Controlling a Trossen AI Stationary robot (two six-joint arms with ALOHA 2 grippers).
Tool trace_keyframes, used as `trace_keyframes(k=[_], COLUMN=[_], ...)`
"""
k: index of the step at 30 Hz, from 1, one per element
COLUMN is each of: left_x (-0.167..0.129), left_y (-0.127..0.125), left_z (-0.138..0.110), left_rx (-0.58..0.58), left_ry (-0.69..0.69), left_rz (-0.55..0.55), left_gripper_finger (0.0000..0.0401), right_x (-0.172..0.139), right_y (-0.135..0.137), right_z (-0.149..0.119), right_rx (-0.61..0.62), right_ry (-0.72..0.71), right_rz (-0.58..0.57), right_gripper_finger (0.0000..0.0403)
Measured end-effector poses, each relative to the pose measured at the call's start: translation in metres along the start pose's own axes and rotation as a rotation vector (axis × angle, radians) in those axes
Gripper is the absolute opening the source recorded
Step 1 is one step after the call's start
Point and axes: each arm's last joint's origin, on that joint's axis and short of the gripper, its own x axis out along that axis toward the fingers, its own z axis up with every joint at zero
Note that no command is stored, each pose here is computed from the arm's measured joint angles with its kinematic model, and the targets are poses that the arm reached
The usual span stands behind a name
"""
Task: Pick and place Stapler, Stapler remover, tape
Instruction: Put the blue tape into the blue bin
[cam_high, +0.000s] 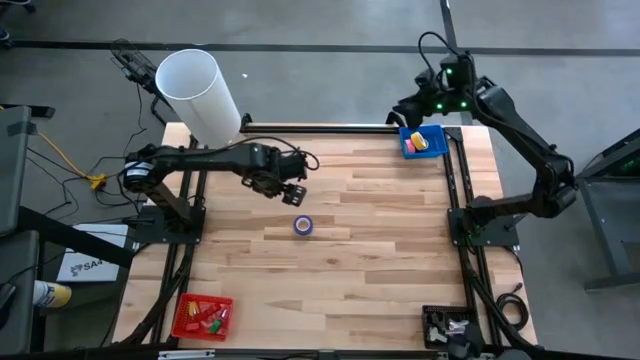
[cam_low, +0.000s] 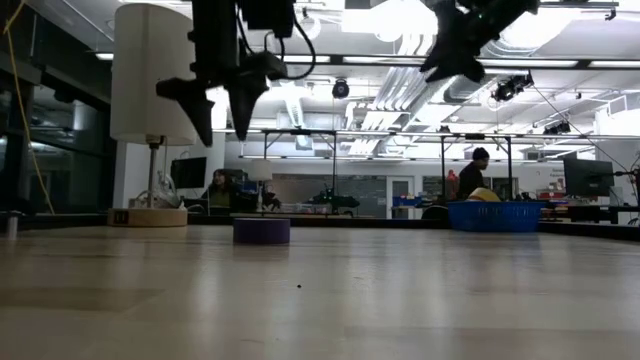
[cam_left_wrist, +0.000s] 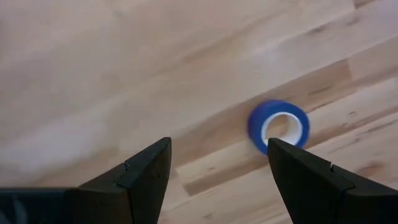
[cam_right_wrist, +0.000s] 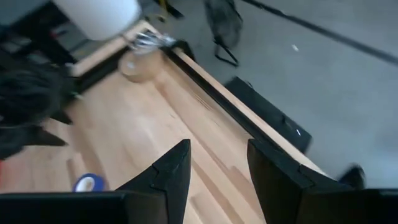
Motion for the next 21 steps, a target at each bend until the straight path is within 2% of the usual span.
trace_keyframes(k=[6, 16, 21], left_x=[0.028, 0.055, 0.060], left_y=[-0.001, 0.006, 0.009], left_z=[-0.005, -0.011, -0.013], left_rx=[-0.117, -0.262, -0.274], left_ry=[0.044, 0.040, 0.045], left_rz=[-0.086, -0.101, -0.089], left_gripper_finger=[0.0259, 0.0259, 0.0259], right_x=[-0.016, -0.041, -0.051], right_y=[0.014, 0.028, 0.033], right_z=[0.004, 0.001, -0.001], right_rx=[-0.101, -0.198, -0.232], right_ry=[-0.077, -0.134, -0.150], right_rz=[0.055, 0.113, 0.112], right_gripper_finger=[0.0149, 0.0149, 0.0149])
